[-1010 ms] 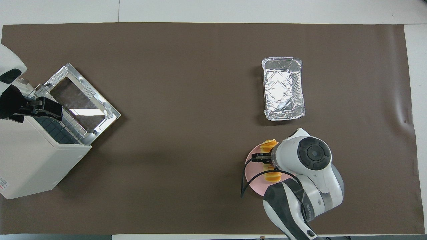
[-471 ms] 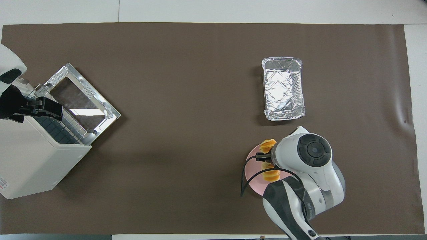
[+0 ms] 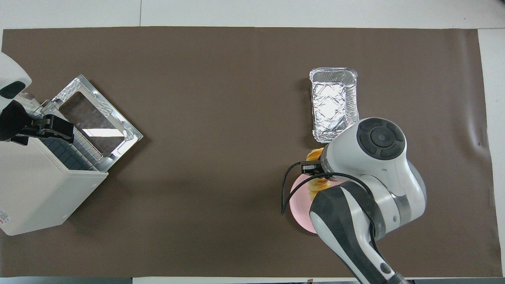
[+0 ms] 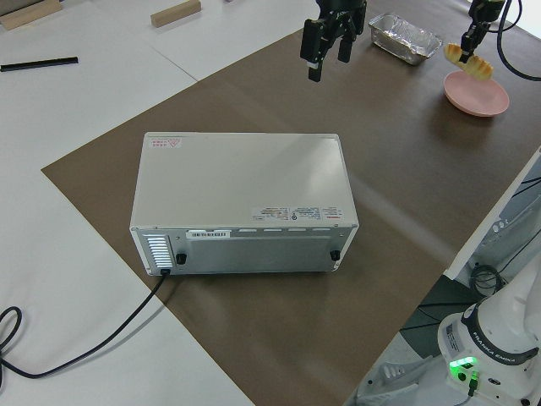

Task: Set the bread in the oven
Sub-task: 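Carry the bread with the right gripper into the foil tray, then release the bread into the foil tray and adjust with the right gripper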

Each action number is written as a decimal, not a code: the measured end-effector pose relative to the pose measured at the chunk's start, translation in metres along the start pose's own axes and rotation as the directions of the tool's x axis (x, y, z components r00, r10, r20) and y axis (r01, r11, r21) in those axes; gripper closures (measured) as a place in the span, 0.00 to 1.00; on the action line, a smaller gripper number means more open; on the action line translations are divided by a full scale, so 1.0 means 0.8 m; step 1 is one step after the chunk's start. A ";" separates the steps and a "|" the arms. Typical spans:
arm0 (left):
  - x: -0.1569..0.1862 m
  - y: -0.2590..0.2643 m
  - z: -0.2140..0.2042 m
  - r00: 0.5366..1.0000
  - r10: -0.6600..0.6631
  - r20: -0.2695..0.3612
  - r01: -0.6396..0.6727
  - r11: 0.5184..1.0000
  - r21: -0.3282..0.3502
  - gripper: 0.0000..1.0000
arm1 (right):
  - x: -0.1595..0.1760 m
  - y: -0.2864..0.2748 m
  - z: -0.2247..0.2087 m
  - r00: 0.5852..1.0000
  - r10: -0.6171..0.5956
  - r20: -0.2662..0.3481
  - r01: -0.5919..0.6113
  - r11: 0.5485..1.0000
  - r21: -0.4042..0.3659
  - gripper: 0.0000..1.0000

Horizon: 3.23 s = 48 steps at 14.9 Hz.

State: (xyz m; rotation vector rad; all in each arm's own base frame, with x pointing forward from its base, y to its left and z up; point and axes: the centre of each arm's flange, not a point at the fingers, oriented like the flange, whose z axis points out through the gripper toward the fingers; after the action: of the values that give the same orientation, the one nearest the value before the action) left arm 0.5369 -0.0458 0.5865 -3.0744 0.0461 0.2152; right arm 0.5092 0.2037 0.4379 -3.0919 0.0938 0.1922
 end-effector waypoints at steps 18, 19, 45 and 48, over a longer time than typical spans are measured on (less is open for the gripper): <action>0.000 0.000 0.000 1.000 0.000 0.000 0.000 1.000 0.000 0.00 | 0.216 0.093 0.072 0.991 -0.115 0.067 0.113 0.993 0.027 0.88; 0.000 0.000 0.000 1.000 0.000 0.000 0.000 1.000 0.000 0.00 | 0.220 0.093 0.074 0.991 -0.114 0.065 0.113 0.993 0.027 0.88; 0.000 0.000 0.000 1.000 0.000 0.000 0.000 1.000 0.000 0.00 | 0.262 0.070 0.105 0.994 -0.107 0.014 0.106 0.994 0.033 0.32; 0.000 0.000 0.000 1.000 0.000 0.000 0.000 1.000 0.000 0.00 | 0.257 0.080 0.085 0.995 -0.097 0.027 0.096 0.995 0.032 0.01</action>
State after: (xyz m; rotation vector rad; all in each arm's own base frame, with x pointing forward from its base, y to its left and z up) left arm 0.5369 -0.0458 0.5865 -3.0744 0.0461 0.2152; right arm 0.7006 0.1312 0.3422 -3.0528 -0.0534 0.2286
